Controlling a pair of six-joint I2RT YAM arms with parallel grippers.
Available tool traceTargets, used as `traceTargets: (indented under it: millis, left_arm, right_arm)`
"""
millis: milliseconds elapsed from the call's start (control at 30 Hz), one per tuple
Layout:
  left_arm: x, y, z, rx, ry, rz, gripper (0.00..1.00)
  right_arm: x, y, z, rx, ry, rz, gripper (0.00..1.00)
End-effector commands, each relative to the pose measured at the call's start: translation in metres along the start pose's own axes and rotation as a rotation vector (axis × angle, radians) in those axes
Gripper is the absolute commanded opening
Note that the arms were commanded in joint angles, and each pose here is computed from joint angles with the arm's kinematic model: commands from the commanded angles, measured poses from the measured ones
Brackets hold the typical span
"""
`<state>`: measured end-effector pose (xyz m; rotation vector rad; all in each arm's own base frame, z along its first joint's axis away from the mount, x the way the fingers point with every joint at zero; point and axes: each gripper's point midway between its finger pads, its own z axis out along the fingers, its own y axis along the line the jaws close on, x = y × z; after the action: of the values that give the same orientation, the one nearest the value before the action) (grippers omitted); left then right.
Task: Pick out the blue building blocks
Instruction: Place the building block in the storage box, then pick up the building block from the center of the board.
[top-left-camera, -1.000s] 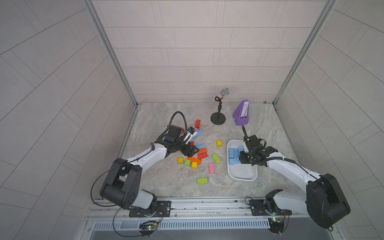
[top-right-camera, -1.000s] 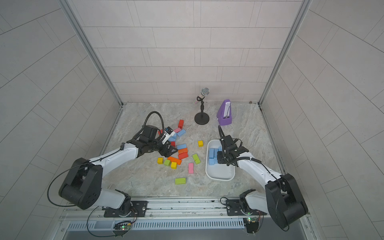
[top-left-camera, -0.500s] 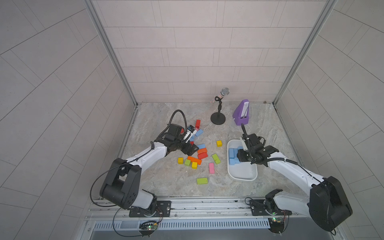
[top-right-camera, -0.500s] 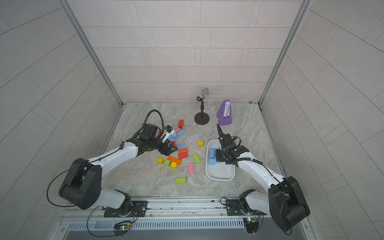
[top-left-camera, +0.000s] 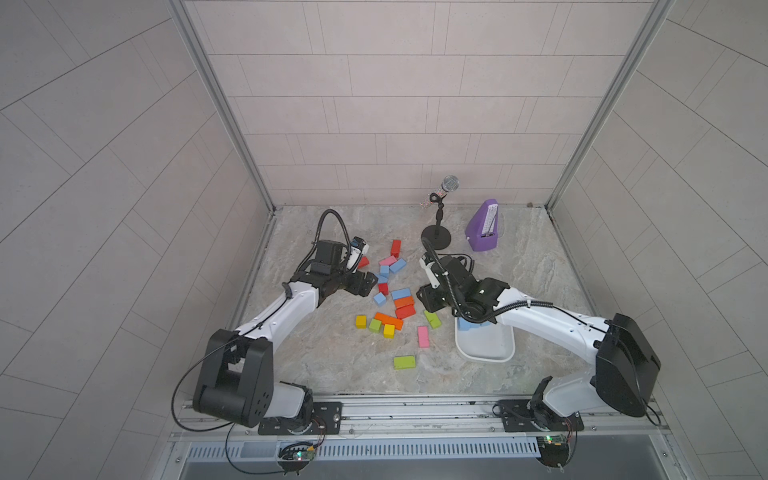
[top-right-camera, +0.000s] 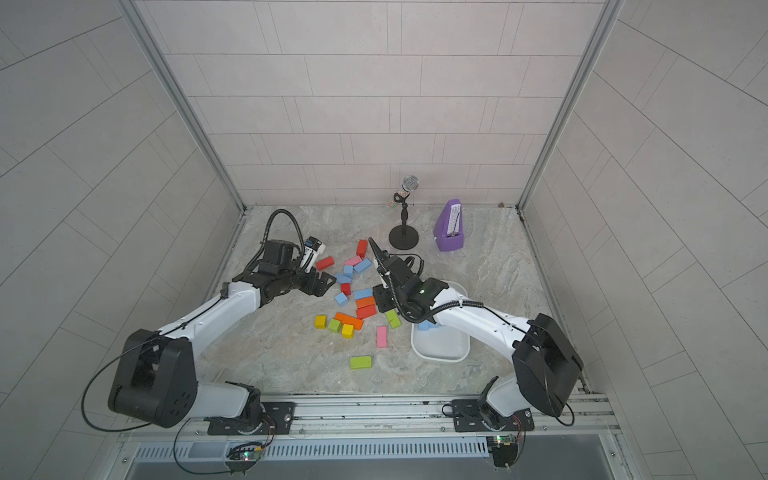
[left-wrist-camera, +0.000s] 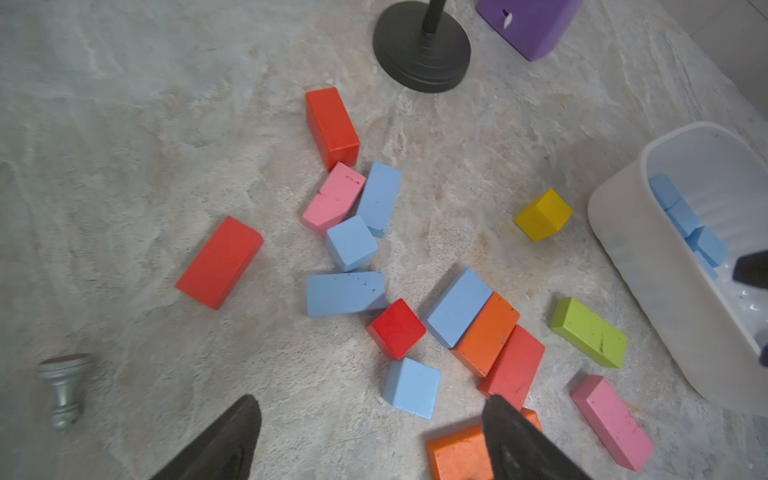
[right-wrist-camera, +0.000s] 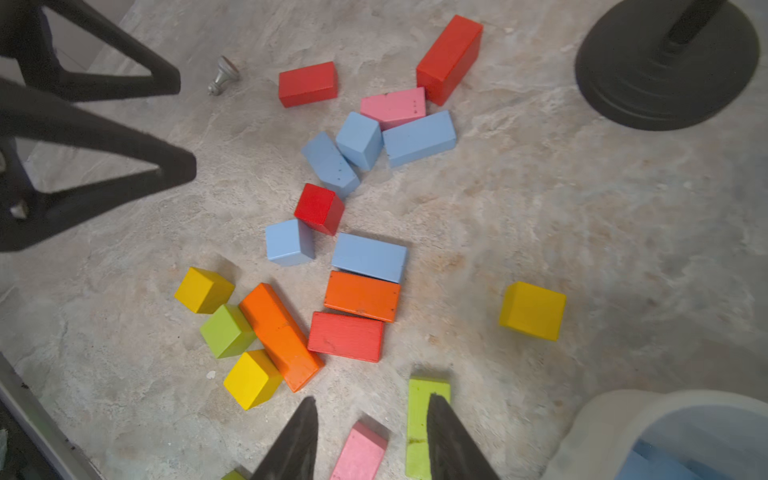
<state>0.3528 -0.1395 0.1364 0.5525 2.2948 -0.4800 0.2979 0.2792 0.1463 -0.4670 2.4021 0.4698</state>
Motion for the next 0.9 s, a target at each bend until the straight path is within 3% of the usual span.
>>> traceTargets:
  millis: [0,333,867]
  left_arm:
    - [-0.012,0.013,-0.02,-0.041,-0.056,-0.036,0.89]
    - [-0.017,0.039,-0.037,-0.089,-0.137,-0.074,0.89]
    - [0.006,0.048,-0.021,-0.089,0.01,0.052,0.86]
  right_arm:
    - [-0.008,0.011,0.004,-0.018,-0.025,0.001,0.45]
    - [-0.01,0.027,0.022,-0.083,-0.019,-0.009,0.46]
    - [-0.022,0.028,0.003,-0.104,-0.115,-0.099,0.45]
